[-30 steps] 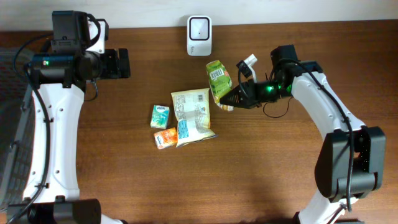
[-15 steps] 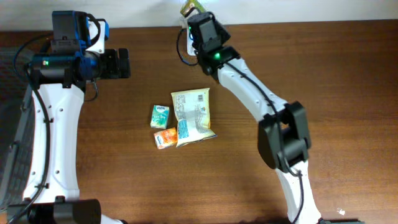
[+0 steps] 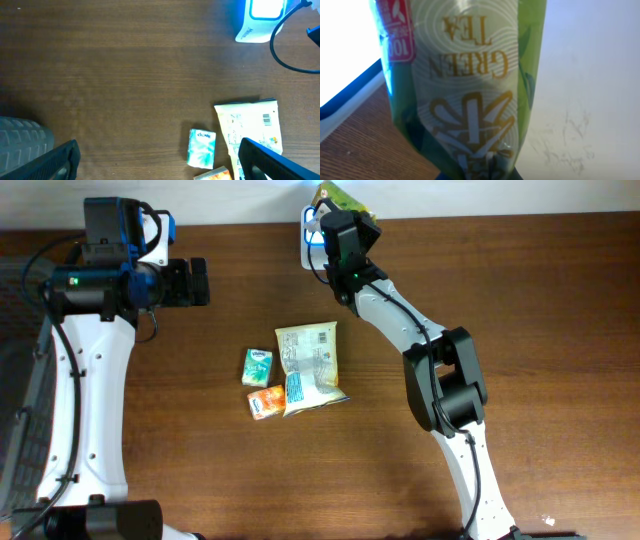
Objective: Scan the item barcode
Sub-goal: 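Hold the carton's barcode up to the white scanner, then move the carton to the right side and release it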
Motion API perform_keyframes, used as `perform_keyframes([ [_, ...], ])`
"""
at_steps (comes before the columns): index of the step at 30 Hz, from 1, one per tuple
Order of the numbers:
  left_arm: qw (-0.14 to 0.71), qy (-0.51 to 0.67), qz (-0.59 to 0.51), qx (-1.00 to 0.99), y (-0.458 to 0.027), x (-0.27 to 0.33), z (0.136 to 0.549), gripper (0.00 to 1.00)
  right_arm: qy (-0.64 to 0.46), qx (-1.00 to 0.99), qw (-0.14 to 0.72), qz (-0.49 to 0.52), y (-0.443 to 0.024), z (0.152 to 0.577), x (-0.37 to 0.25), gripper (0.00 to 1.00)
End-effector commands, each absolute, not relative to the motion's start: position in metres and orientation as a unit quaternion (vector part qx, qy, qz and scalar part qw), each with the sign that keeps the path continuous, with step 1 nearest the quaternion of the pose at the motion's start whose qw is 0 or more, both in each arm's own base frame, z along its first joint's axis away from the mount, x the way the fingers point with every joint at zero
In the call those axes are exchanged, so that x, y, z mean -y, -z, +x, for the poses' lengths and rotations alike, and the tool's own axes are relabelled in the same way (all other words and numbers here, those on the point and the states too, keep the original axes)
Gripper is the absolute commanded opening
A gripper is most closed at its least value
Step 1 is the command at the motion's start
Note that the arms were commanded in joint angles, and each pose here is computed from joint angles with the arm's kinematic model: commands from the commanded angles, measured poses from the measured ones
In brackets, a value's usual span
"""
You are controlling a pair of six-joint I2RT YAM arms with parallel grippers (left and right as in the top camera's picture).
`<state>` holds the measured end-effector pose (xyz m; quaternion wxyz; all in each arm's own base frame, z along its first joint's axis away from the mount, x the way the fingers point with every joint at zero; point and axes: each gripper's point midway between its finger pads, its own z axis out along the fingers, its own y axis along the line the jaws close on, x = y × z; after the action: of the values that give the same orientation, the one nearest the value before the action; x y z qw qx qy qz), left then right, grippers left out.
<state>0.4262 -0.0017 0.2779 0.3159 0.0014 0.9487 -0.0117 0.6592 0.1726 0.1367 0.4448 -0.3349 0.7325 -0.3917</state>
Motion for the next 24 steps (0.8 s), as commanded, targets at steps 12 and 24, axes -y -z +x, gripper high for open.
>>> perform_keyframes([
  [12, 0.331, 0.013, 0.008, -0.943, -0.29, 0.002, 0.425, 0.99, 0.378, -0.725, 0.474, -0.329, -0.137, 0.665, -0.188, 0.04],
  [24, 0.332, 0.013, 0.008, -0.943, -0.291, 0.002, 0.425, 0.99, -0.023, -0.917, 0.378, -0.124, -0.314, 0.457, -0.143, 0.04],
])
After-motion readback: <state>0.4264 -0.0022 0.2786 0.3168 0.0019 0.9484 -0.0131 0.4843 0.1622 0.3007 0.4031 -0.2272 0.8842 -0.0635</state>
